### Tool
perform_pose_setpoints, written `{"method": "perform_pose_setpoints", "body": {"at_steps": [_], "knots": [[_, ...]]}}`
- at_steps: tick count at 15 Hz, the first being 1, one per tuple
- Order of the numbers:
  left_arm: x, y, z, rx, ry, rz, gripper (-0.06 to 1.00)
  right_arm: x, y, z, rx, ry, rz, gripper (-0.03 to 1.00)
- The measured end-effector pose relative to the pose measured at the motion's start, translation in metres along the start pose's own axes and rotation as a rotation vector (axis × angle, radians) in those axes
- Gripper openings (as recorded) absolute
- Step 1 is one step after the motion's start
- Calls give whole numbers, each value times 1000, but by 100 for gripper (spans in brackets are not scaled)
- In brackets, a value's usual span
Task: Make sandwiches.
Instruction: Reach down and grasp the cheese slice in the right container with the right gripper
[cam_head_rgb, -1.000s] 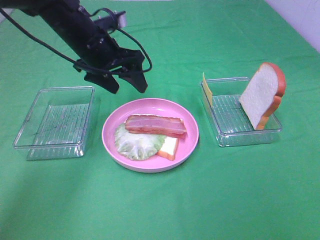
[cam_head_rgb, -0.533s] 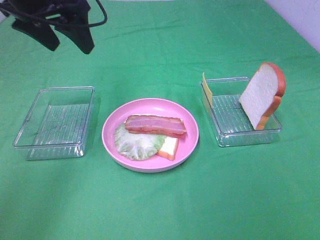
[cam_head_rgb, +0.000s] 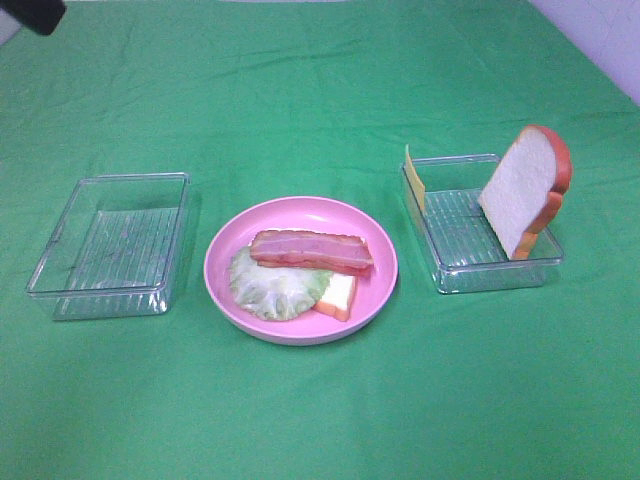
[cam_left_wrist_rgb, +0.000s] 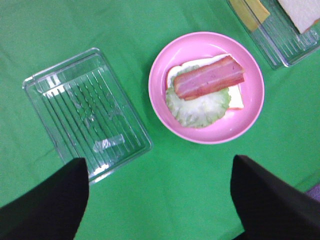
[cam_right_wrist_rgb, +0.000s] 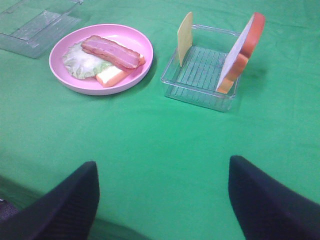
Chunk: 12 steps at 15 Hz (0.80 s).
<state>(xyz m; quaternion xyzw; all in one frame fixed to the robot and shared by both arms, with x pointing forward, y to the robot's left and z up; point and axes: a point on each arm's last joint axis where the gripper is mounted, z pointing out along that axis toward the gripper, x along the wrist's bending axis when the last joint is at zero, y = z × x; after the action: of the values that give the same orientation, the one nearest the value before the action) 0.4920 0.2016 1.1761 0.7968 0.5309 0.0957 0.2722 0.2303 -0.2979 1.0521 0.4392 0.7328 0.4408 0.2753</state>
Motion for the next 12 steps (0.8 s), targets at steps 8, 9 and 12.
{"method": "perform_pose_setpoints", "body": {"at_steps": [8, 9, 12], "knots": [[-5, -156, -8, 116, -1, -19, 74, 0, 0, 0, 0, 0, 0, 69], [-6, -176, -10, 102, 0, -12, 74, 0, 0, 0, 0, 0, 0, 69], [-9, -209, -19, -27, 7, 23, 74, 0, 0, 0, 0, 0, 0, 69]]}}
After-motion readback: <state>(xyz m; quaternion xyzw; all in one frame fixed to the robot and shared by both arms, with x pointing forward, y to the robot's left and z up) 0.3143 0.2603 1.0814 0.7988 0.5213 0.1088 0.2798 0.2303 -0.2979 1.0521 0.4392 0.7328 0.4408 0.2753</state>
